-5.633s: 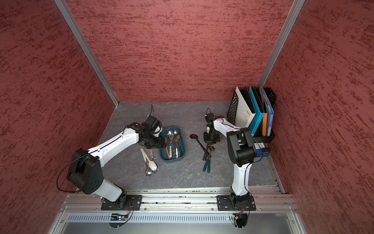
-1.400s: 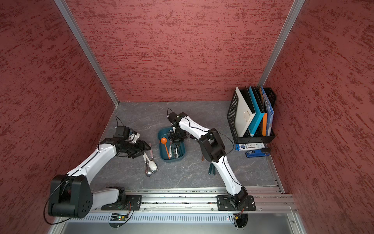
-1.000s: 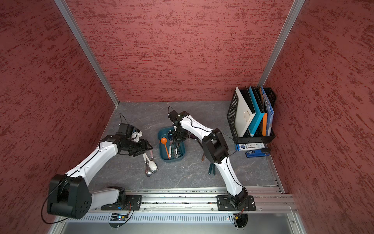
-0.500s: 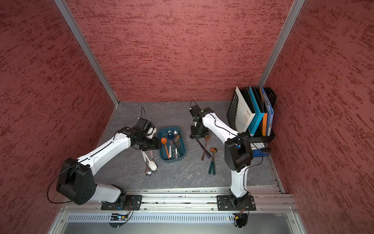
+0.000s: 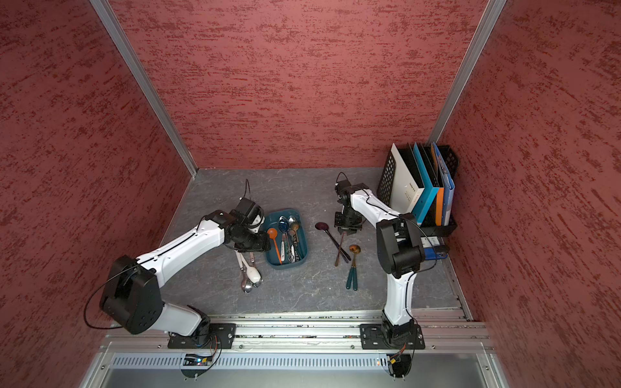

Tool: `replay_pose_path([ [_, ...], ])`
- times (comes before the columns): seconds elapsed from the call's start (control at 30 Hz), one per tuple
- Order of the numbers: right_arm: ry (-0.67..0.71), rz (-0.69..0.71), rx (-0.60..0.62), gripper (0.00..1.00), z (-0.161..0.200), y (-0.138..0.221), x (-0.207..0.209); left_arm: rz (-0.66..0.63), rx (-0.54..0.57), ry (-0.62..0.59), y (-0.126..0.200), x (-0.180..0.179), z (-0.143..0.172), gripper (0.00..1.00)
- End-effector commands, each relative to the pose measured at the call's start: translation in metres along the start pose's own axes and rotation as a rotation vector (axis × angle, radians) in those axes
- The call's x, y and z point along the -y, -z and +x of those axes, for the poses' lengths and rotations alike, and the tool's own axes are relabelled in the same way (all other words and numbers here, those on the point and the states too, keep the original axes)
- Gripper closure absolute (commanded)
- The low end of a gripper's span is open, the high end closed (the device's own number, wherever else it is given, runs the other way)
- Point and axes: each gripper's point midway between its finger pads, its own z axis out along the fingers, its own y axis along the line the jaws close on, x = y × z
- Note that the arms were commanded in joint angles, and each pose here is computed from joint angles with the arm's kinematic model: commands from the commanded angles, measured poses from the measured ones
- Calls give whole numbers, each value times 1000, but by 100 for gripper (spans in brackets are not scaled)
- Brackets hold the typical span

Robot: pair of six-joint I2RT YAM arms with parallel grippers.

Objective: Put the spoon into the storage box
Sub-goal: Place the spoon in the storage box, then pick up the spoon from the center of the board.

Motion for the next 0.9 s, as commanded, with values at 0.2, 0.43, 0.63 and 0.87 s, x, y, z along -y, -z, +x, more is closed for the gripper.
replay_pose_path([
  [0.2, -28, -24, -22, 69, 1, -26, -2, -19, 20, 3, 7, -2, -3, 35],
  [0.43, -38, 0, -29, 71, 6, -39, 0, -16, 16, 0, 5, -1, -4, 35],
  [0.63, -51, 1, -42, 74, 12, -53, -3, -19, 12, 1, 4, -3, -3, 35],
  [0.87, -60, 10, -61, 80, 18, -65, -2, -23, 8, 0, 3, -4, -2, 35],
])
